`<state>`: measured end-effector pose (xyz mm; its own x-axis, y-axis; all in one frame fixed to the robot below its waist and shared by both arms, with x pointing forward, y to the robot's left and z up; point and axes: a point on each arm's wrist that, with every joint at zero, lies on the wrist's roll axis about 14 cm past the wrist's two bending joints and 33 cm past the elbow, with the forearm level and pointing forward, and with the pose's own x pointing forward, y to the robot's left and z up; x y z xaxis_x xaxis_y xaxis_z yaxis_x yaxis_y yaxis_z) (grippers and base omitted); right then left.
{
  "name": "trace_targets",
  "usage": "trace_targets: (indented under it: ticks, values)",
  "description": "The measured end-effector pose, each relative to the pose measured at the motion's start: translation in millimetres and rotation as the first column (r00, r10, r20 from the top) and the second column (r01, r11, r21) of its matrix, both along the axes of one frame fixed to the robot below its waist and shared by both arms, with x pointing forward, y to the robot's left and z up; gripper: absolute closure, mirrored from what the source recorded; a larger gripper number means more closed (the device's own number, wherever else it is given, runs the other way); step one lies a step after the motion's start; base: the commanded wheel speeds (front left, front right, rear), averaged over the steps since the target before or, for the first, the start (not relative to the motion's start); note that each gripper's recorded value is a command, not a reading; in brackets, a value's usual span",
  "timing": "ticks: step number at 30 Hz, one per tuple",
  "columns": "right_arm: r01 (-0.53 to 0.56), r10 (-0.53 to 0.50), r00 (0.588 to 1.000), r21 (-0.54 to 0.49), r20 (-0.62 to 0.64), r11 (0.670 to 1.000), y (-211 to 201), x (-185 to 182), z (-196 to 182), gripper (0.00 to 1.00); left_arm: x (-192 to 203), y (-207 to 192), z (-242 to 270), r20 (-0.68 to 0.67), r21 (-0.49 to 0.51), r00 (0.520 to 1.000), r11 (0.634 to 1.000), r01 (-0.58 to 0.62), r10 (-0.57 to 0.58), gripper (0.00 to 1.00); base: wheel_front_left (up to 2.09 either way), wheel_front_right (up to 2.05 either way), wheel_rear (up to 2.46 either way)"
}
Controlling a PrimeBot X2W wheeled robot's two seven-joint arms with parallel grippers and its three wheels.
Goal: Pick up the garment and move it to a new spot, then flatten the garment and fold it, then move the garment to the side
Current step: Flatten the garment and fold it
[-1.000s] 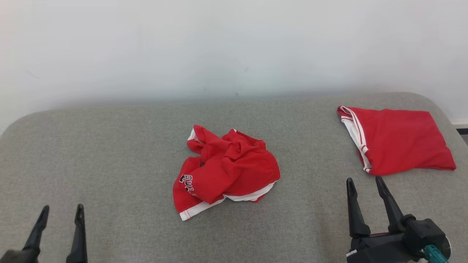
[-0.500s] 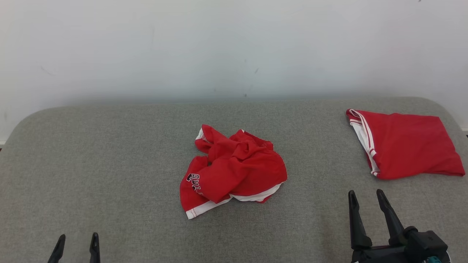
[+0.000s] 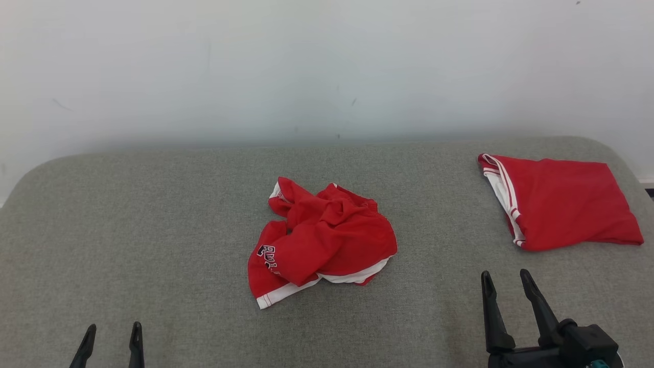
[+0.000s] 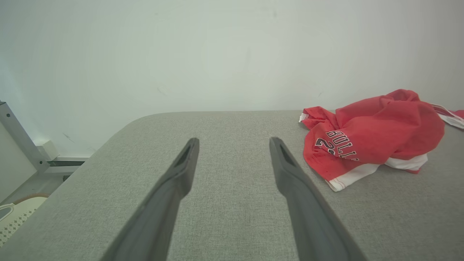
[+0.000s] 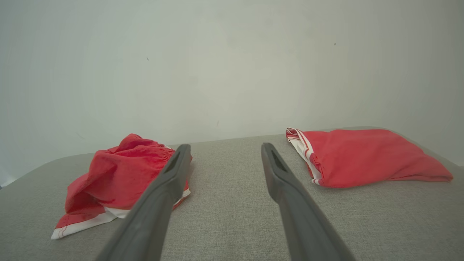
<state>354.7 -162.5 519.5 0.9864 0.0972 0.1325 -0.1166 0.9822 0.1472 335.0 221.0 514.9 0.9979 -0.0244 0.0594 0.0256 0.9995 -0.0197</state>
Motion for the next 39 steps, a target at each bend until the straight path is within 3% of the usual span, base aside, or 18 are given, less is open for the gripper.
trace_targets:
  ticks: [12, 22, 27, 39]
  values:
    - [-0.002, 0.002, 1.000, 0.000, -0.008, 1.000, 1, 0, -2, 0.00, 0, 0, -4, -0.007, -0.007, 1.000, 1.000, 0.002, -0.002, 0.00, 0.00, 0.00, 0.00]
    - [-0.103, 0.099, 0.993, -0.063, -0.062, 0.993, 32, 12, -19, 0.00, 24, -52, -5, -0.005, -0.052, 0.985, 0.984, 0.171, -0.171, 0.00, 0.00, 0.00, 0.00]
    - [-0.211, 0.188, 0.969, -0.141, -0.158, 0.967, 51, 31, -40, 0.00, 40, -90, -33, -0.102, -0.119, 0.953, 0.954, 0.274, -0.286, 0.00, 0.00, 0.00, 0.00]
    - [-0.365, 0.288, 0.903, -0.218, -0.317, 0.905, 78, 78, -79, 0.00, 76, -135, -96, -0.295, -0.223, 0.879, 0.922, 0.318, -0.374, 0.00, 0.00, 0.00, 0.00]
